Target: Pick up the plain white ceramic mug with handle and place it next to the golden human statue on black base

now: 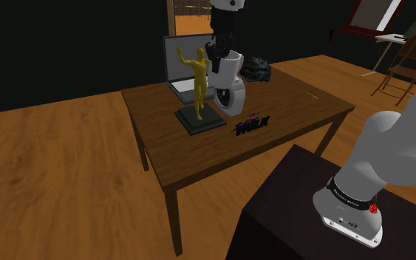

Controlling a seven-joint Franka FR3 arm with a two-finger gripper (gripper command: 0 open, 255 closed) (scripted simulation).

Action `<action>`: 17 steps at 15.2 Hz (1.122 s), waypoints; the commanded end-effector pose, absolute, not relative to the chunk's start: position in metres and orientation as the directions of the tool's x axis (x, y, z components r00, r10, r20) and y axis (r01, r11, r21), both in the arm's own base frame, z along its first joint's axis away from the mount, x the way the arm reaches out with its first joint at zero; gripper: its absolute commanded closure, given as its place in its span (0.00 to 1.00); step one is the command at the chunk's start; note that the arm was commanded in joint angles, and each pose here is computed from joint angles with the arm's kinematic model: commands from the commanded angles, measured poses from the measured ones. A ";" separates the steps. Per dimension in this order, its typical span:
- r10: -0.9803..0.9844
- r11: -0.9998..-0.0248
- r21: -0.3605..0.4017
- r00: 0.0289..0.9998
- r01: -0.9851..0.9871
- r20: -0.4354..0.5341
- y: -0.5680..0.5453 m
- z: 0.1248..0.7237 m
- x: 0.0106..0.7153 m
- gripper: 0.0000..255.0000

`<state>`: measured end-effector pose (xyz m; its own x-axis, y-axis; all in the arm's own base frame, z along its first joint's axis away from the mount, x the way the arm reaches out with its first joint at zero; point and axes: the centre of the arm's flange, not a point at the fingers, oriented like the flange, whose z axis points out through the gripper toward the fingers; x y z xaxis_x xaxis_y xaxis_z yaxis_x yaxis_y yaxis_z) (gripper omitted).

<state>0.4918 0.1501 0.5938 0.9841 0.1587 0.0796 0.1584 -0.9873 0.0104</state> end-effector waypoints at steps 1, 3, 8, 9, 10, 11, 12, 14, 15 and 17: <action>0.159 -0.987 0.010 0.984 0.158 0.081 0.150 0.583 0.491 1.00; 0.159 -0.987 0.010 0.984 0.158 0.081 0.150 0.573 0.491 1.00; 0.159 -0.987 0.010 0.984 0.158 0.081 0.150 0.547 0.491 1.00; 0.159 -0.987 0.010 0.984 0.158 0.081 0.150 0.541 0.491 1.00; 0.159 -0.987 0.010 0.984 0.158 0.081 0.150 0.536 0.491 1.00; 0.159 -0.987 0.010 0.984 0.158 0.081 0.150 0.531 0.491 1.00; 0.159 -0.987 0.010 0.984 0.158 0.081 0.150 0.525 0.491 1.00; 0.159 -0.987 0.010 0.984 0.158 0.081 0.150 0.515 0.491 1.00; 0.159 -0.987 0.010 0.984 0.158 0.081 0.150 0.510 0.491 1.00; 0.159 -0.987 0.010 0.984 0.158 0.081 0.150 0.499 0.491 1.00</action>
<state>0.4908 0.1496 0.5046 0.9841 0.1587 0.0796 0.1584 -0.9873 0.0104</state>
